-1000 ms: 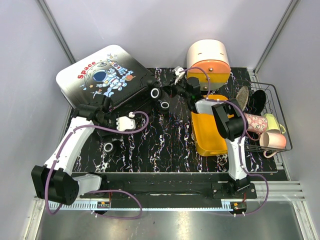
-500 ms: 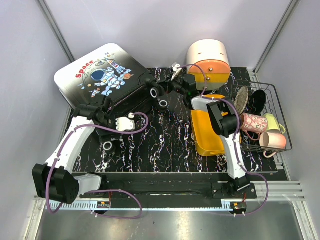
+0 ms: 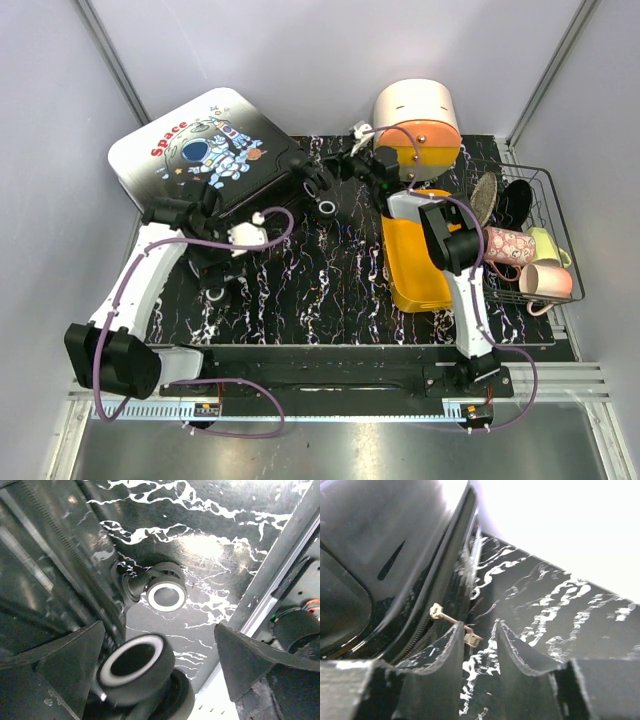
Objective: Open, take out, and arrange the luggage
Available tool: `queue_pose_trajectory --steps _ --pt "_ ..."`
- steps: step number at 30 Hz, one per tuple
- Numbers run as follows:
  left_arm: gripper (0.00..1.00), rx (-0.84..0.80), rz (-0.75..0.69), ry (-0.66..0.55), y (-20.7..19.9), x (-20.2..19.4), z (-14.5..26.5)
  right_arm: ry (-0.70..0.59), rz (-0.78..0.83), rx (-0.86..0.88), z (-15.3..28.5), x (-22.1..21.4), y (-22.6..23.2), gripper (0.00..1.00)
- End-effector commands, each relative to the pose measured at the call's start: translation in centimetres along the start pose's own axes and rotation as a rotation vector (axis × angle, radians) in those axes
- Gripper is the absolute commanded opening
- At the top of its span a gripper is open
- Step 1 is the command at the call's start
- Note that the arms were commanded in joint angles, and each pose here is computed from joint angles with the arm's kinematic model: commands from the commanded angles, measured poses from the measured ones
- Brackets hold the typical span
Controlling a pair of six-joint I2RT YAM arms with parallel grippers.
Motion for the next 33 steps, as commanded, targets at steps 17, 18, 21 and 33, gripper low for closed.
queue_pose_trajectory --steps 17,18,21,33 --pt "0.99 0.269 0.890 -0.682 3.7 5.1 12.6 0.298 -0.061 0.043 8.5 18.4 0.9 0.93" --pt "0.99 0.262 0.953 -0.708 4.2 4.1 12.9 0.297 -0.009 0.061 8.1 19.4 1.7 0.94" --pt "0.99 0.241 1.111 -0.739 4.7 1.9 12.7 0.391 0.048 0.097 7.7 19.1 3.8 0.96" --pt "0.99 0.364 1.462 -0.694 4.2 -4.0 10.4 0.704 0.089 0.155 5.6 14.0 7.2 1.00"
Point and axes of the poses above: each gripper's point midway between its finger pads, its own z axis back along the fingers, its own y axis along the line the jaws close on, x = y × z, the point moved 8 cm from there along z, back along the fingers, and after that the axes turned 11 degrees about z, right-handed, at the moved point
